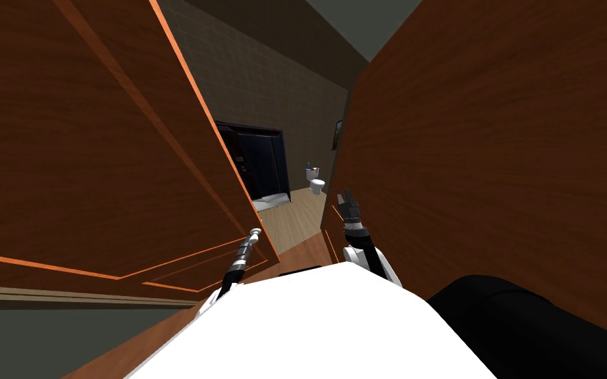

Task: Pull the door open

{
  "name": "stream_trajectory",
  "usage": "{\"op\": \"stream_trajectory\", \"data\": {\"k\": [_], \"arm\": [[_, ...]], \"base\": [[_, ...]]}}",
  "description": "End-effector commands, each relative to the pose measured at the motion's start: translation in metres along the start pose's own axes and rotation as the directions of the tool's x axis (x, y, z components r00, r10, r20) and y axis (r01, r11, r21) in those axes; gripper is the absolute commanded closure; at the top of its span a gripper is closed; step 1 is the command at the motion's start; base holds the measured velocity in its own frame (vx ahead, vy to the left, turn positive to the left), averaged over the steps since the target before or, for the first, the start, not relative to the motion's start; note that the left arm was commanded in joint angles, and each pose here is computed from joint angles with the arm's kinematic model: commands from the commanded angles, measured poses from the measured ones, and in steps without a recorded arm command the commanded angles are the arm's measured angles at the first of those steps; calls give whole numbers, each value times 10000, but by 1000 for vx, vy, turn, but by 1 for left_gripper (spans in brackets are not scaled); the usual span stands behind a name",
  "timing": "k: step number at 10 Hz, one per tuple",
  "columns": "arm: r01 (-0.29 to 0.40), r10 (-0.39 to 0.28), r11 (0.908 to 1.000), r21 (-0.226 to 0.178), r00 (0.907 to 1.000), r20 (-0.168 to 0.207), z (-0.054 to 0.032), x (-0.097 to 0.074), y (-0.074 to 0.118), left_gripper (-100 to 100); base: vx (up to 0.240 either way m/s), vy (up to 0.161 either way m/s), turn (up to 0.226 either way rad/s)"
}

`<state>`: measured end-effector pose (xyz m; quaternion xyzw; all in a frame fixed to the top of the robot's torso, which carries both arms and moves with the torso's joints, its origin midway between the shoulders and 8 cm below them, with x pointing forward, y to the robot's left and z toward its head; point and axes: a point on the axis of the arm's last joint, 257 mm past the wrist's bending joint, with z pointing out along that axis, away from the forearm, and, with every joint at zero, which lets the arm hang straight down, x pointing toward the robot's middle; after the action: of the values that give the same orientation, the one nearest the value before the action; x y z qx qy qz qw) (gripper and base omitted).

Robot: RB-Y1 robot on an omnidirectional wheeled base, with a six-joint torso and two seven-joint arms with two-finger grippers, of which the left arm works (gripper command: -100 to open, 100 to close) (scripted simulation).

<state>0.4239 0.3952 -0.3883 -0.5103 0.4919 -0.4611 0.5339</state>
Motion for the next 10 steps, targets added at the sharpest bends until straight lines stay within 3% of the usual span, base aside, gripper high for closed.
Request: {"op": "stream_trajectory", "data": {"k": [1,4,7,8,9,10], "arm": [[652,-654,9978,114,9977,170,19,-47,-36,100],[1332,-1336,9910,145,9906,292,16,-86,-36,100],[2332,-2341,9721,237,9708,531,8,-163,-36,100],[2762,-2776,9606,295,9586,640,3,-195,-35,100],[2827,-2841,9587,300,9567,638,3,-195,-35,100],[3290,-3309,9436,371,9408,740,-2,-227,-34,100]], "base": [[-87,22,-134],[-65,14,-74],[-76,13,-100],[-59,19,-85],[-48,15,-49],[-54,14,-83]]}}
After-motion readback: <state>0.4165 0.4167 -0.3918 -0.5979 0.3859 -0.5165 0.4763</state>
